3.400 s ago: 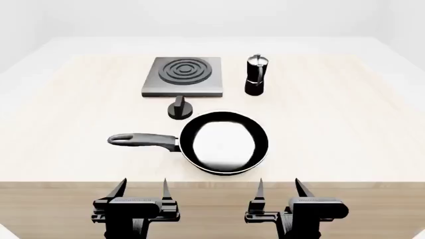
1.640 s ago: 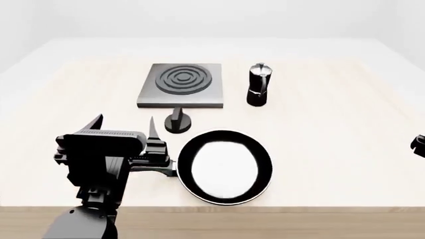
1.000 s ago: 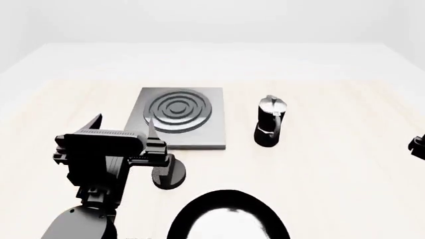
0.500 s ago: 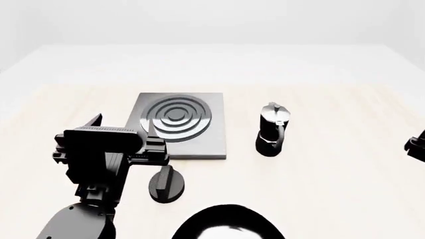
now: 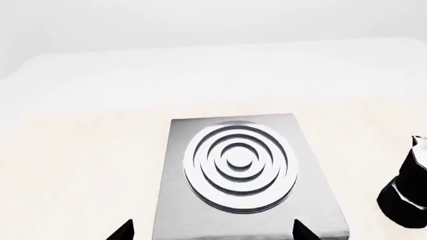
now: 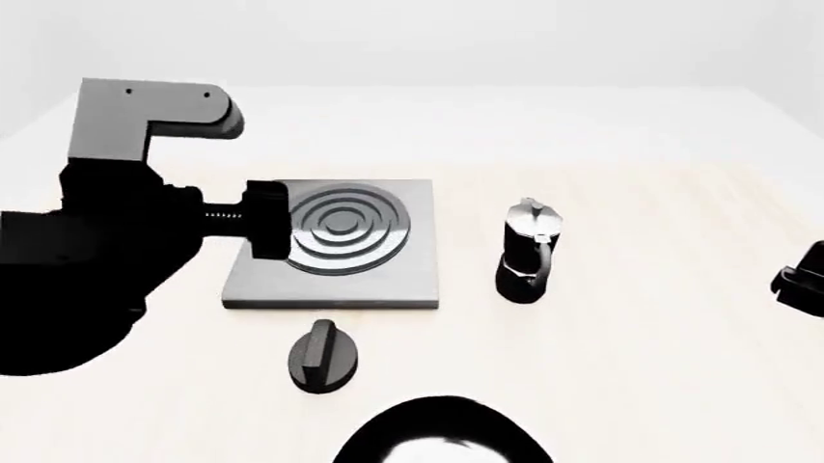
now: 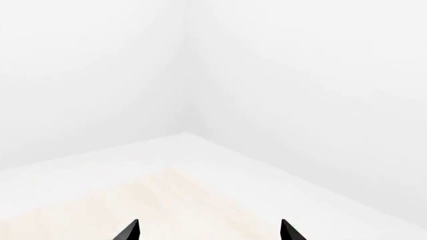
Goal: Turn on the stove and put the frying pan on it.
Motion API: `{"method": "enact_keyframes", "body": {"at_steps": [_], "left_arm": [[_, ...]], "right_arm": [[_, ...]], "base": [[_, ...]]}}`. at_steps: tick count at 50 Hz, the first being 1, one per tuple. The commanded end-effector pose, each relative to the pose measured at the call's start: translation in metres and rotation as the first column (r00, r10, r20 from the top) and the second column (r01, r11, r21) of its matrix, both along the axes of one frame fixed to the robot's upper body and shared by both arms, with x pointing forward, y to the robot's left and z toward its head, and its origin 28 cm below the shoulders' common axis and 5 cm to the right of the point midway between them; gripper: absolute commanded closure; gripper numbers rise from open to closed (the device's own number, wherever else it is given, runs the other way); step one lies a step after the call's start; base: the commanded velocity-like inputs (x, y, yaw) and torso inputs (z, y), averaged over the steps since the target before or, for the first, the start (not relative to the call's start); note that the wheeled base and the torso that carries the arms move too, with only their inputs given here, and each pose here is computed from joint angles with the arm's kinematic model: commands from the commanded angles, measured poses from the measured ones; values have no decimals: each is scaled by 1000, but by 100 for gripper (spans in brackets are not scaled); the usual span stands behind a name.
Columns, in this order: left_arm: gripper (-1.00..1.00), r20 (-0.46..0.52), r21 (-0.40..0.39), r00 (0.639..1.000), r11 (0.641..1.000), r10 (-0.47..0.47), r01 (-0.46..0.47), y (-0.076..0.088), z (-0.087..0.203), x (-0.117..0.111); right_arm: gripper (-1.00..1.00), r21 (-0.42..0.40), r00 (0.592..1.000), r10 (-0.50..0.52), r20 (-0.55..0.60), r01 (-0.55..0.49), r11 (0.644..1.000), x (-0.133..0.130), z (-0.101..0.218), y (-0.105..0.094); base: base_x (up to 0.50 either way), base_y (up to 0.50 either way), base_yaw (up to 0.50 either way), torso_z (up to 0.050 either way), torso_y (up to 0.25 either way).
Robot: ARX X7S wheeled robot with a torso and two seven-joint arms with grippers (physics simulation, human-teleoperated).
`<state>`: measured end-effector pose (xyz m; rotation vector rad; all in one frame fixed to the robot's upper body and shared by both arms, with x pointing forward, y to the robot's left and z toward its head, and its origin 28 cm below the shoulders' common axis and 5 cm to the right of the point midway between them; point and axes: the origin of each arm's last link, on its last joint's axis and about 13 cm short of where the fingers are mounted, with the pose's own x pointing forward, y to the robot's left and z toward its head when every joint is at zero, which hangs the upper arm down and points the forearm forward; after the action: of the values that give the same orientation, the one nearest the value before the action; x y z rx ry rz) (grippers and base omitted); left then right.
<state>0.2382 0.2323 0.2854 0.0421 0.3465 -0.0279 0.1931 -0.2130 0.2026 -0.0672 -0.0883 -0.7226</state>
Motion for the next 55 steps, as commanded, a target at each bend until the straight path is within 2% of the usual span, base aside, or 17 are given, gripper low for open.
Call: {"method": "enact_keyframes", "body": {"at_steps": [1,7,11,18,31,40,41,42,43,55], "left_arm": [[-100,-223,-12,975,1000,-10,8,25,45,-16],[-100,-243,1,970,1000,-1,1,28,46,-14],[-100,-299,28,954,999,40,-33,32,41,-8],[-100,-365,23,929,998,56,-51,35,25,-1],[-100,-408,-5,911,998,57,-65,42,4,8],[-100,-424,-2,905,999,43,-48,53,-10,19],[-100,-502,13,863,998,53,-54,68,-42,25],[-100,-486,-16,874,1000,5,-14,73,-47,29],[-100,-484,-83,872,995,-80,46,73,-47,29],[-100,-497,-83,863,995,-92,59,73,-55,32]], "right_arm": [[-100,1,1000,8,-8,-8,1000,1,-1,1],[-100,1,1000,10,-13,-10,1000,1,-1,0],[-100,0,1000,12,-15,-12,1000,0,-3,1],[-100,2,1000,15,-20,-15,1000,1,-4,1],[-100,3,1000,20,-23,-20,1000,1,-5,2],[-100,9,999,27,-29,-27,1000,4,-7,3],[-100,10,998,39,-44,-39,999,4,-11,4],[-100,11,998,40,-41,-39,999,4,-10,4],[-100,11,998,38,-41,-38,999,4,-10,4],[-100,10,998,42,-37,-41,999,5,-8,4]], "base": [[0,0,0,0,0],[0,0,0,0,0],[0,0,0,0,0],[0,0,0,0,0],[0,0,0,0,0],[0,0,0,0,0],[0,0,0,0,0],[0,0,0,0,0],[0,0,0,0,0],[0,0,0,0,0]]}}
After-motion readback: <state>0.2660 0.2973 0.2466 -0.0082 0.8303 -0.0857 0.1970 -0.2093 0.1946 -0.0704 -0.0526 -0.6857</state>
